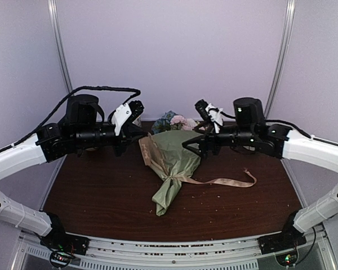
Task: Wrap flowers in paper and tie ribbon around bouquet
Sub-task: Cross the half-tied ribbon over the folded bouquet.
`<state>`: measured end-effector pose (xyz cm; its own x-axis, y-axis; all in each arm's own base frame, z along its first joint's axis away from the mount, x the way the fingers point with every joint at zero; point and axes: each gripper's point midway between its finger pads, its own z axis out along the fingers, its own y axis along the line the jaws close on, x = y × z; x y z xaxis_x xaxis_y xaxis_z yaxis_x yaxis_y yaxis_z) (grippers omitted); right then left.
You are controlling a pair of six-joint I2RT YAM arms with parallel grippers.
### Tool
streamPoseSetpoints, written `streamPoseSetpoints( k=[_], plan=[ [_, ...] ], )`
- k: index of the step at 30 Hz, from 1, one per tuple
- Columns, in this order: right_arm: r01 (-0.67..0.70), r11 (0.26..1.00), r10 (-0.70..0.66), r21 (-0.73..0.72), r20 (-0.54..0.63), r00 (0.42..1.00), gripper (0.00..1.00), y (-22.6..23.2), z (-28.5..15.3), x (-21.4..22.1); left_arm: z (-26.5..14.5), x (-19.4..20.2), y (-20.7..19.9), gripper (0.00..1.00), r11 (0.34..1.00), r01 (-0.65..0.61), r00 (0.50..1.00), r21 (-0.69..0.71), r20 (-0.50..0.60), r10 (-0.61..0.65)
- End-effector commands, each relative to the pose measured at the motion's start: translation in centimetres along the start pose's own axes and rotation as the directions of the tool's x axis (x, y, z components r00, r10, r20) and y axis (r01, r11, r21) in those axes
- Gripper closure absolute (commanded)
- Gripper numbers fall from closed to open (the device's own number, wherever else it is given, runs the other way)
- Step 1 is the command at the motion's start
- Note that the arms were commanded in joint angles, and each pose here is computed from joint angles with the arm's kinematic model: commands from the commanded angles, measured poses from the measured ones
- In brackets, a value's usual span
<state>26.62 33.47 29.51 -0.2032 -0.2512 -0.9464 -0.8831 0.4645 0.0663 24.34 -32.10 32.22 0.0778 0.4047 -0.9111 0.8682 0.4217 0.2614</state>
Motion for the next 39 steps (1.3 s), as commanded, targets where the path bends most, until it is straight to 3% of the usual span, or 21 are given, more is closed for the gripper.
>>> streamPoseSetpoints(
  k=[1, 6, 11, 15, 19, 24, 29, 34, 35, 39],
  plan=[
    [0.119, 0.978, -0.121, -0.173, -0.001, 0.993, 0.12, 2.2, 5.9, -0.7, 0.0, -2.1, 1.4, 1.00, 0.996, -0.068, 0.995, -0.055, 0.075, 0.072],
    [0.079, 0.950, -0.100, -0.303, -0.051, 0.994, 0.32, 4.4, 11.4, 2.1, 0.9, -1.3, 2.1, 1.00, 0.997, -0.060, 0.997, -0.045, 0.055, 0.063],
    [0.022, 0.953, -0.043, -0.303, -0.063, 0.997, 0.33, 3.7, 14.2, 3.8, 0.8, -0.9, 2.8, 1.00, 0.998, -0.047, 0.997, -0.040, 0.064, 0.050],
    [-0.017, 0.948, -0.008, -0.318, -0.080, 0.997, 0.61, 3.7, 15.5, 5.2, 0.9, -0.6, 3.7, 1.00, 0.999, -0.016, 0.997, -0.047, 0.073, 0.020],
    [-0.042, 0.957, 0.027, -0.286, -0.058, 0.998, 0.69, 3.0, 16.2, 5.5, 0.9, -0.4, 4.1, 1.00, 0.999, 0.000, 0.997, -0.050, 0.078, 0.004],
    [-0.074, 0.950, 0.050, -0.304, -0.084, 0.995, 1.00, 3.2, 16.5, 5.9, 0.6, -0.2, 4.8, 1.00, 0.997, 0.010, 0.997, -0.074, 0.075, -0.005],
    [-0.095, 0.945, 0.067, -0.312, -0.099, 0.993, 1.00, 3.7, 14.9, 6.3, 1.1, 2.7, 7.5, 1.00, 0.980, 0.135, 0.991, -0.143, 0.024, -0.133],
    [-0.163, 0.923, 0.129, -0.349, -0.118, 0.985, 1.00, 4.9, 13.5, 6.8, 4.7, 12.6, 10.5, 1.00, 0.916, 0.274, 0.931, -0.293, -0.157, -0.329],
    [-0.177, 0.916, 0.143, -0.360, -0.120, 0.982, 1.00, 5.2, 13.2, 6.9, 5.5, 14.5, 10.4, 0.97, 0.907, 0.286, 0.912, -0.308, -0.204, -0.357],
    [-0.232, 0.893, 0.190, -0.386, -0.145, 0.971, 1.00, 6.3, 12.2, 7.5, 7.0, 20.0, 9.4, 0.64, 0.876, 0.329, 0.846, -0.352, -0.303, -0.440]
  ],
)
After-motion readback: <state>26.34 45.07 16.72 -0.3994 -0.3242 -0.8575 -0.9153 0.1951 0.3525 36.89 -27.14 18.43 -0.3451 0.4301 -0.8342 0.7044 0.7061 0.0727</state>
